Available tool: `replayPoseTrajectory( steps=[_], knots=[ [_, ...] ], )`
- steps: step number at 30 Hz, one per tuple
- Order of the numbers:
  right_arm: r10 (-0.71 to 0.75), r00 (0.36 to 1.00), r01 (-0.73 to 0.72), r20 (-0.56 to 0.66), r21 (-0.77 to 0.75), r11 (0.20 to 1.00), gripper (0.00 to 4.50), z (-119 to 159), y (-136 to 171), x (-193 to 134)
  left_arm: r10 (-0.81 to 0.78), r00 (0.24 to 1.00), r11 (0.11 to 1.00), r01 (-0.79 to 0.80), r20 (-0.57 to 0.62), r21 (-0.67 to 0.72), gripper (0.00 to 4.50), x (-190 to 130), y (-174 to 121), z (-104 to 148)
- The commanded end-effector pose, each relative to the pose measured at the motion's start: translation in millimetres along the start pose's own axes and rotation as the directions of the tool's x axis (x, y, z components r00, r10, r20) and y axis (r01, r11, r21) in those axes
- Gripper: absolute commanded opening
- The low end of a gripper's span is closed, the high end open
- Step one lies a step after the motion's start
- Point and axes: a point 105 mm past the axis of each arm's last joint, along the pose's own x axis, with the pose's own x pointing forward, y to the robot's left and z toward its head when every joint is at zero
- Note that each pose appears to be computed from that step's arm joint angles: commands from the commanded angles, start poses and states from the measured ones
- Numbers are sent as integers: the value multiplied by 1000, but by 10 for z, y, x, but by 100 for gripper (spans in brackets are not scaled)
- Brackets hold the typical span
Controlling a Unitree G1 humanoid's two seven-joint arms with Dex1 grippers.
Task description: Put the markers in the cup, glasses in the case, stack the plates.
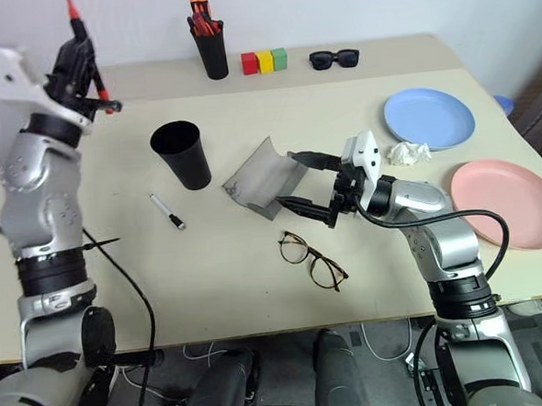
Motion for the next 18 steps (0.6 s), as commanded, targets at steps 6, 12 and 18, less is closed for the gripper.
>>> replayPoseTrajectory(
  steps=[6,12,18],
  knots=[
    [-40,998,42,39,-57,997,450,135,14,-35,-84,996,995,86,41,-47,1,80,-230,-306],
    [-58,998,60,36,-64,996,450,125,39,-50,-92,996,992,92,3,-82,1,-53,-260,-538],
    [-66,997,68,35,-79,995,450,131,16,-43,-116,993,987,114,-5,-112,191,-116,-334,-604]
  ],
)
